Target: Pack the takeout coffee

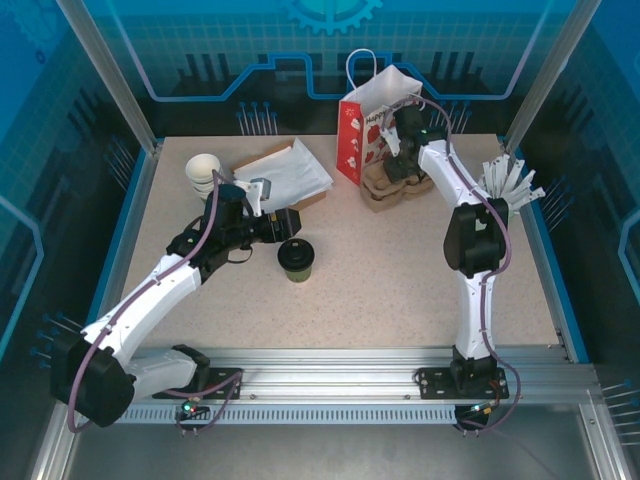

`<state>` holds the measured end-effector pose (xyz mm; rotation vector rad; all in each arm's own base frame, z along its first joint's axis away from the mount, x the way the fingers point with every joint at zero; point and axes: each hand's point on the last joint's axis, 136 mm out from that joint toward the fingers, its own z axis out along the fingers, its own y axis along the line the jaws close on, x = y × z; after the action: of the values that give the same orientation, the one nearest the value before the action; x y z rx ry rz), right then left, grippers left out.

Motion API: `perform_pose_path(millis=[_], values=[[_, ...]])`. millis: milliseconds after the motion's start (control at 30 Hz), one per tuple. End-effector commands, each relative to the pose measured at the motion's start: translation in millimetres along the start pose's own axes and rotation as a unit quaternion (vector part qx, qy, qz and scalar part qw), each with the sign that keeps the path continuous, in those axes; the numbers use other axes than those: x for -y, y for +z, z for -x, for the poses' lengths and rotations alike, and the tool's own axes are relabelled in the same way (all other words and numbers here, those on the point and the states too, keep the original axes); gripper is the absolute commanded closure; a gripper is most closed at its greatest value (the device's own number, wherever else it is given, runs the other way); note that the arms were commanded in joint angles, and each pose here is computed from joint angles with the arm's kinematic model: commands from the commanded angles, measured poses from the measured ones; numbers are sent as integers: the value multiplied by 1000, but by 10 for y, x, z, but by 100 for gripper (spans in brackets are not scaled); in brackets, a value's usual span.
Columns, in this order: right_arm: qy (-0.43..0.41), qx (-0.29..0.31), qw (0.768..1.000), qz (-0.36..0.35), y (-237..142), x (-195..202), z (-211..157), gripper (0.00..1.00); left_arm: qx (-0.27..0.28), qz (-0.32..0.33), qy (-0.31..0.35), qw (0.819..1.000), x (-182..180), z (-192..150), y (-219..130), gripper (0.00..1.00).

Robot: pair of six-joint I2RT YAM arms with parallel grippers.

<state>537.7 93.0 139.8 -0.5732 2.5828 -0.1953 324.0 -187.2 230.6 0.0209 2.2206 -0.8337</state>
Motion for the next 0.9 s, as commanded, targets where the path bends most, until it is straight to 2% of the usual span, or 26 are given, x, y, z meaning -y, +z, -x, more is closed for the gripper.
perform_pose_path(millis=[0, 133, 333, 600, 733, 867], values=[[-8, -6, 1000, -13, -54, 75, 11, 52, -4, 1, 11, 1000, -16, -68, -10, 23], [-8, -3, 1000, -9, -67, 67, 37, 51, -5, 3, 11, 1000, -32, -80, -3, 23], [-3, -10, 1000, 9, -40, 0, 17, 56, -7, 7, 11, 1000, -58, -104, -6, 23], [14, 10, 999, 39, -169, -83, 105, 57, -8, 8, 11, 1000, -66, -126, -9, 23], [23, 21, 999, 28, -318, -19, 147, 57, -7, 7, 11, 1000, -64, -126, -17, 23], [37, 41, 998, 18, -649, 28, 175, 58, -2, 9, 15, 1000, -63, -104, -36, 23]])
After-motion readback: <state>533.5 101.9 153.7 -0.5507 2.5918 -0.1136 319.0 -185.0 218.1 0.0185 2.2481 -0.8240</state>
